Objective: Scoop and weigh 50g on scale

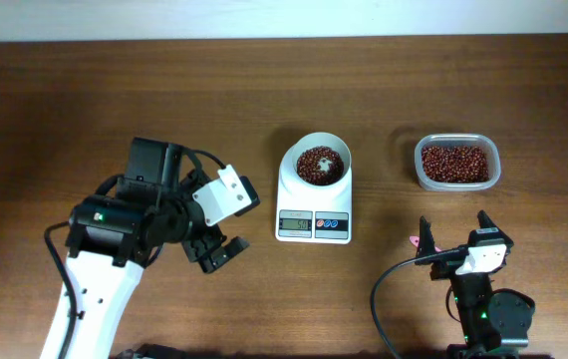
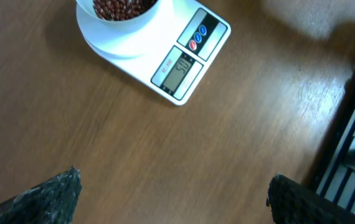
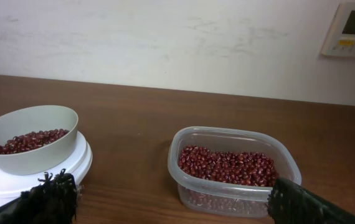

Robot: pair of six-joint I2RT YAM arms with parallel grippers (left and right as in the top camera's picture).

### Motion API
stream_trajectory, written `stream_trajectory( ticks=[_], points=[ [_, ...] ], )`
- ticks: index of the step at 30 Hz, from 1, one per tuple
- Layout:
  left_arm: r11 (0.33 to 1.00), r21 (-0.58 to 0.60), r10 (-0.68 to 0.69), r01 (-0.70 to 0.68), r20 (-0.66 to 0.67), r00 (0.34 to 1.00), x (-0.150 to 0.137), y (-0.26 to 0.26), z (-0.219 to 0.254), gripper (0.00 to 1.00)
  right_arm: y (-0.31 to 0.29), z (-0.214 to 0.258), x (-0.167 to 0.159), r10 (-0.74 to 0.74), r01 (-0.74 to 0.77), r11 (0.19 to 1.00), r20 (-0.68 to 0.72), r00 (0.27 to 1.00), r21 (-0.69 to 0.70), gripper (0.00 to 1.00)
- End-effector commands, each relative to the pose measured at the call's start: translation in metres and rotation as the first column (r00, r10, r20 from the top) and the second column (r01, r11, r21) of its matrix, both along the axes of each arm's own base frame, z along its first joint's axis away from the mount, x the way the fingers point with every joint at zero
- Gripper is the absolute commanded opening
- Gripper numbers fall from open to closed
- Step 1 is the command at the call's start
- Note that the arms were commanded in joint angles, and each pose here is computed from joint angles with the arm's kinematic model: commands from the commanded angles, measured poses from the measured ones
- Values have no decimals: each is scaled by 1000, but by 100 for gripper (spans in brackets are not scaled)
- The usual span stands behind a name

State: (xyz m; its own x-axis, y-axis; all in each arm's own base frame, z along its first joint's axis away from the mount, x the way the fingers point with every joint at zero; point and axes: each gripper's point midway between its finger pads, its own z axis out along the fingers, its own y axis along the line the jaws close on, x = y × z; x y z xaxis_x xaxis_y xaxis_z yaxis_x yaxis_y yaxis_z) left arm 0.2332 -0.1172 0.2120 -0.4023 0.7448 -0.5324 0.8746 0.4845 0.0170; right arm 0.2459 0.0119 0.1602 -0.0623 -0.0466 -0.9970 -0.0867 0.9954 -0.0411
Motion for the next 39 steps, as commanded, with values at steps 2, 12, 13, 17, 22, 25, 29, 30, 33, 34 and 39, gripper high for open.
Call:
stream_trajectory(
  ticks=[2, 12, 13, 17, 22, 25, 29, 30, 33, 34, 39],
  points=[
    [1000, 9, 15, -15, -15, 1000, -2, 3, -2, 99, 1, -1, 0, 7, -7, 1000, 2, 1000, 1, 99],
    [1000, -3, 10, -10, -18, 1000, -2, 1, -1, 99, 1, -1, 0, 7, -7, 1000, 1, 1000, 2, 99],
    [999, -32, -3, 2, -24, 1000, -4, -4, 1, 99, 1, -1, 0, 7, -7, 1000, 1, 1000, 2, 99],
    [999, -35, -8, 5, -75, 997, -15, -4, -2, 99, 1, -1, 0, 7, -7, 1000, 1, 1000, 2, 99],
    [1000, -25, -9, 5, -186, 983, -40, -1, -8, 99, 1, -1, 0, 7, -7, 1000, 1, 1000, 2, 99],
    [1000, -2, -3, 3, -281, 960, -62, 4, -13, 99, 1, -1, 0, 7, -7, 1000, 1, 1000, 2, 99],
    [1000, 6, -1, 2, -299, 954, -66, 6, -14, 99, 1, -1, 0, 7, -7, 1000, 1, 1000, 2, 99],
    [1000, 2, -2, 3, -303, 953, -67, 5, -14, 99, 1, -1, 0, 7, -7, 1000, 1, 1000, 2, 99],
    [1000, -10, -8, 5, -336, 942, -73, 4, -23, 99, 1, -1, 0, 7, -7, 1000, 2, 1000, 1, 99],
    [1000, -11, -8, 4, -335, 942, -73, 3, -26, 99, 1, -1, 0, 7, -7, 1000, 1, 1000, 2, 99],
    [999, -36, -16, 8, -244, 970, -82, 4, -19, 99, 1, -1, 0, 7, -7, 1000, 1, 1000, 2, 99]
  ],
)
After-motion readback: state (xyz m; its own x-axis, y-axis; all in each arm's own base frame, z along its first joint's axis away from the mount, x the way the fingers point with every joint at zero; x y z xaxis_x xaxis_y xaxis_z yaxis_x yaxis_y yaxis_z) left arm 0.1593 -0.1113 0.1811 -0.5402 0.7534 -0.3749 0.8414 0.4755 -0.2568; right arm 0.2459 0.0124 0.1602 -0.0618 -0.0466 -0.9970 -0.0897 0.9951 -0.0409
